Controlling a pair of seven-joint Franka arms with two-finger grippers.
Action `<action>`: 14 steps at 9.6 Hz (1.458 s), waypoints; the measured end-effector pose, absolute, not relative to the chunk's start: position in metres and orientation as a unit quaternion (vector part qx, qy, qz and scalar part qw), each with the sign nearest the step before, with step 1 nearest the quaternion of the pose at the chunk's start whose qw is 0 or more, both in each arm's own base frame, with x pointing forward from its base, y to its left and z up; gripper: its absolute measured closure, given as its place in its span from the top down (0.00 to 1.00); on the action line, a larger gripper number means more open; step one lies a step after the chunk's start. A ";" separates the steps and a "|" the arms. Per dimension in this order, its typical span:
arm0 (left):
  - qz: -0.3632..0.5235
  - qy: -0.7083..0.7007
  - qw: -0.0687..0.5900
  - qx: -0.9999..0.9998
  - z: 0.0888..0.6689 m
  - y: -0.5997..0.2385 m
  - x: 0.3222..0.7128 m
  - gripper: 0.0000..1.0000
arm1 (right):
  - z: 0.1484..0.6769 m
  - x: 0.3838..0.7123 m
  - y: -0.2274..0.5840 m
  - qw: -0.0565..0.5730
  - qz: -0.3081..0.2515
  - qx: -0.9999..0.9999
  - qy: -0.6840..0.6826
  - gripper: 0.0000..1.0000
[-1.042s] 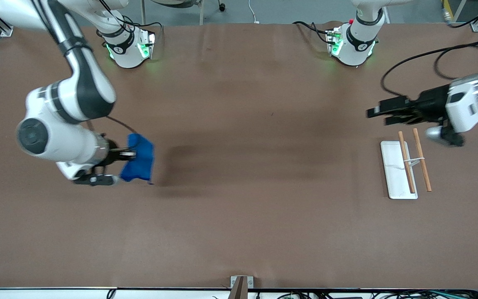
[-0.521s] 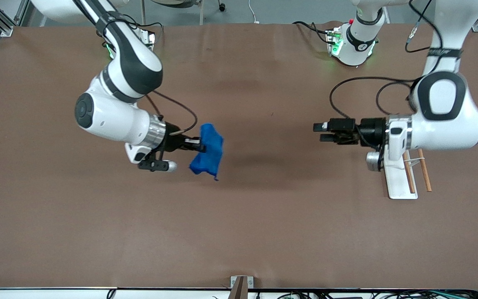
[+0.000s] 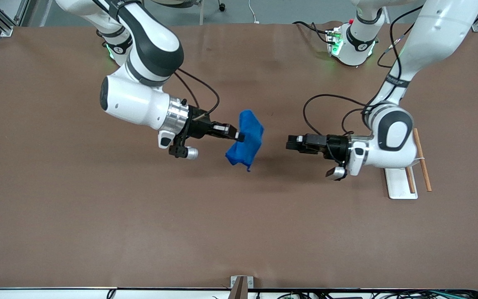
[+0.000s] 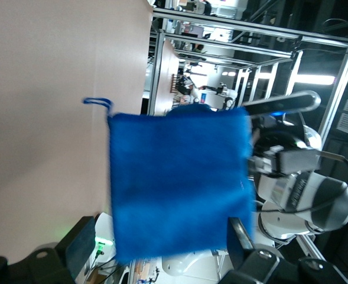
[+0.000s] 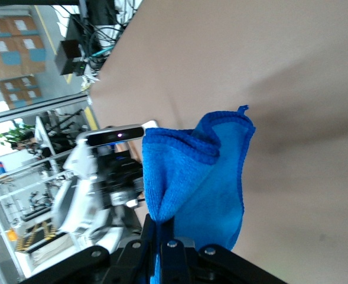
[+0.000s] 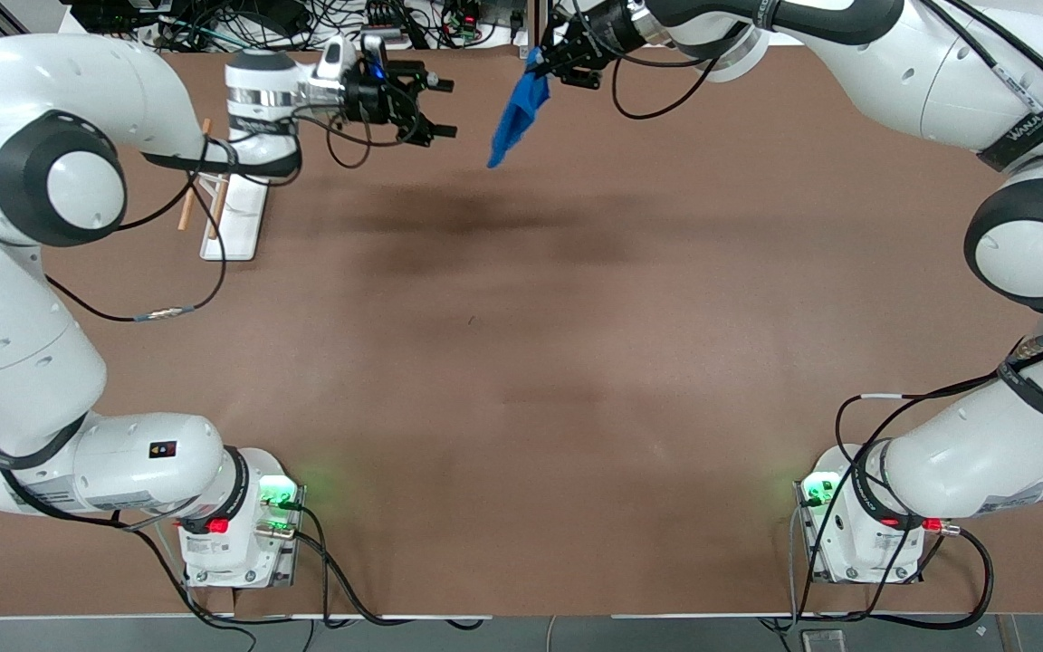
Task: Right arm passes towel to left arm to hang
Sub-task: 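Grasp the hanging towel with the left gripper beside the right gripper, then open the right gripper and pull the towel away with the left gripper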
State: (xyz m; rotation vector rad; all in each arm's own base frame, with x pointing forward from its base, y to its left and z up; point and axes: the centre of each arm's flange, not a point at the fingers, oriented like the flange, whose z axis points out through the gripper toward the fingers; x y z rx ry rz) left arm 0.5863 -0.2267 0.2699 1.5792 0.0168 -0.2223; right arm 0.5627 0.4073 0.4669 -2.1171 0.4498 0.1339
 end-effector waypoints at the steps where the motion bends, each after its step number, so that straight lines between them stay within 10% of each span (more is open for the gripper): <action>1: -0.100 0.016 0.714 0.693 0.253 -0.234 0.583 0.96 | 0.473 0.559 0.414 0.488 0.054 -0.849 0.194 0.05; 14: -0.127 0.037 0.776 0.617 0.248 -0.257 0.578 0.37 | 0.483 0.556 0.421 0.519 0.054 -0.830 0.197 0.05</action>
